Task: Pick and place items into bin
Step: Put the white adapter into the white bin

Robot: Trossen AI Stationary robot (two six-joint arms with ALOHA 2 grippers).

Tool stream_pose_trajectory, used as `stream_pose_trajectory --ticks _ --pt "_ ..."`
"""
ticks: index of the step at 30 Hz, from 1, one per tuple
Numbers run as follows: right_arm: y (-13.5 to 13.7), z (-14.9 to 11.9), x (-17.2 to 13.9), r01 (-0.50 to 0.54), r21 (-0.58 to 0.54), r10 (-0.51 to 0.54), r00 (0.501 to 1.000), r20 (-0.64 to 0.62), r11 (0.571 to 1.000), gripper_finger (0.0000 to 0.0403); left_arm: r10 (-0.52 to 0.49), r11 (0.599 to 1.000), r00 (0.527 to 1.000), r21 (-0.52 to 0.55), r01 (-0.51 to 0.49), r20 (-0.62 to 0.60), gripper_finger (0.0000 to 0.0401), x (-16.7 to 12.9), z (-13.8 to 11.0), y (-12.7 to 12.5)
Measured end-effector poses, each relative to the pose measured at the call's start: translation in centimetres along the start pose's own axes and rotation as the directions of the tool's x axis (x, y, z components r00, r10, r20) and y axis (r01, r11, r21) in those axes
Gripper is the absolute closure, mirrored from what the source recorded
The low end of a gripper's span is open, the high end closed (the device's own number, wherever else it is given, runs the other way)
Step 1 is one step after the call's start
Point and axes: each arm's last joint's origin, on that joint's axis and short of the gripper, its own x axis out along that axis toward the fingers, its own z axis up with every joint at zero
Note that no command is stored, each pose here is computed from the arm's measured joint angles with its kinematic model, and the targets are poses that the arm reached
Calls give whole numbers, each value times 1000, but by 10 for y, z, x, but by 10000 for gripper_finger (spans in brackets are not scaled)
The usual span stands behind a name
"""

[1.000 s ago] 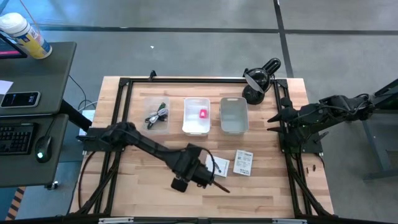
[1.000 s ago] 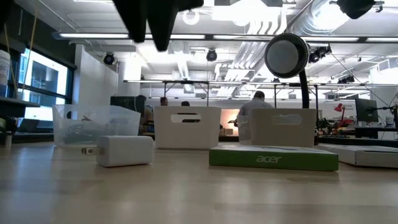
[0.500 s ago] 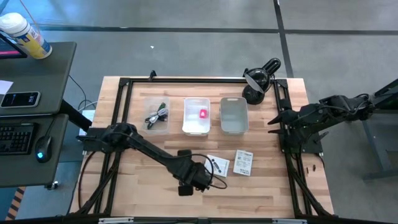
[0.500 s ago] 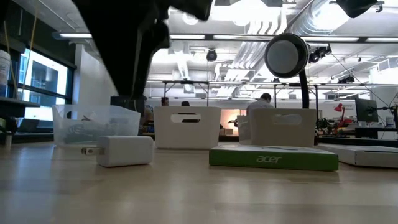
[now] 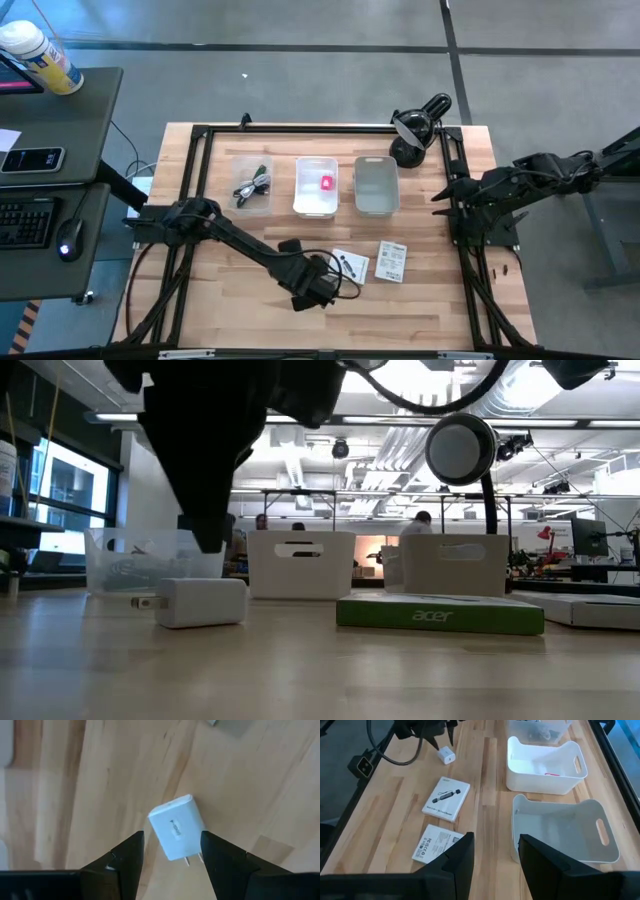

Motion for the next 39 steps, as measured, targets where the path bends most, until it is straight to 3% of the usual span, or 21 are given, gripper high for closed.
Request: stream_pose_trajectory --ticks 18,22,30,39 --pt "1 0 0 -18 -2 18 1000 -2 1000 258 35 996 999 -80 -32 42 217 8 -9 -8" --pt "1 0 0 -18 -2 18 1000 -2 1000 258 9 999 1000 -34 -10 -15 217 8 -13 -9" --pt "0 0 0 -9 -19 8 1000 -1 1000 258 20 997 1000 81 -19 -9 217 -4 -11 -7" --pt "0 0 0 -10 -38 10 1000 -1 999 258 20 995 998 101 -14 -53 217 -3 -11 -4"
